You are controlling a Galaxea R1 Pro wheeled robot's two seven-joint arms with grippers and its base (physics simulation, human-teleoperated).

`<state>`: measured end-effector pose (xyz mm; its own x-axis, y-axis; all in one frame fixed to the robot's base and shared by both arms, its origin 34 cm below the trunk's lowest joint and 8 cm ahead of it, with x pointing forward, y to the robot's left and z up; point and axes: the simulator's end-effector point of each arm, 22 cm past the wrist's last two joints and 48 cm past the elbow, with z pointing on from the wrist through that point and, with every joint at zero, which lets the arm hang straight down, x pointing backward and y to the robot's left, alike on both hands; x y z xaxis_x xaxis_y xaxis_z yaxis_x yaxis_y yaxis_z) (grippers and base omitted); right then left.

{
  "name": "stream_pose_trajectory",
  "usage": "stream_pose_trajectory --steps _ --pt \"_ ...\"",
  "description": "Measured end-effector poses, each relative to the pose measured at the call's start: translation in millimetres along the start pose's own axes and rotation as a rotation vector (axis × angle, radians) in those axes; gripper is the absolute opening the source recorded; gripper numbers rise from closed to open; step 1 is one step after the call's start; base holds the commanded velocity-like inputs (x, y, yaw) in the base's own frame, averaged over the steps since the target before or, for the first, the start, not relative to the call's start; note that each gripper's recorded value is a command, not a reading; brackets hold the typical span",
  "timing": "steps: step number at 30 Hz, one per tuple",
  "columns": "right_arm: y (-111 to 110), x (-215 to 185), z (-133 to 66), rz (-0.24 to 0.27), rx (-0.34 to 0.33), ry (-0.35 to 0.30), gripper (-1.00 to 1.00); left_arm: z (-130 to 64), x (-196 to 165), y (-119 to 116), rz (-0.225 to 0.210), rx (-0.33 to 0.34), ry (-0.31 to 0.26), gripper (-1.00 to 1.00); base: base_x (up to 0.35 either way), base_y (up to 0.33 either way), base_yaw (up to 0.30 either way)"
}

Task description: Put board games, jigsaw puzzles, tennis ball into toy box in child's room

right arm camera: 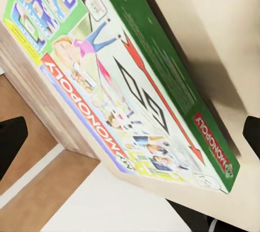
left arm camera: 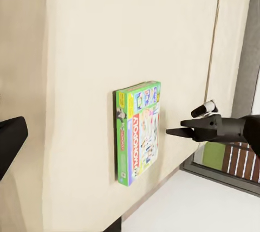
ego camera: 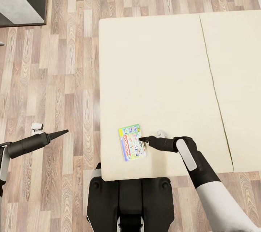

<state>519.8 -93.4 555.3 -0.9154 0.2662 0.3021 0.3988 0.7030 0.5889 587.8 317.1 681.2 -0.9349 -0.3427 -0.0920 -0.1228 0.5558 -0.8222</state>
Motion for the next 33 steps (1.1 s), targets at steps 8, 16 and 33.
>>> stream_pose_trajectory --steps 8,16,33 --pt "-11 5 10.9 0.022 0.019 -0.002 1.00 0.0 0 0 0.006 0.001 -0.002 1.00 0.000 0.000 0.000" --pt "-22 12 20.8 -0.012 0.075 0.013 1.00 0.3 0 0 0.006 -0.001 -0.002 1.00 0.000 0.000 0.000" --pt "-1 26 37.3 -0.094 0.056 0.033 1.00 1.6 1 0 0.005 0.001 0.000 1.00 0.000 0.000 0.000"
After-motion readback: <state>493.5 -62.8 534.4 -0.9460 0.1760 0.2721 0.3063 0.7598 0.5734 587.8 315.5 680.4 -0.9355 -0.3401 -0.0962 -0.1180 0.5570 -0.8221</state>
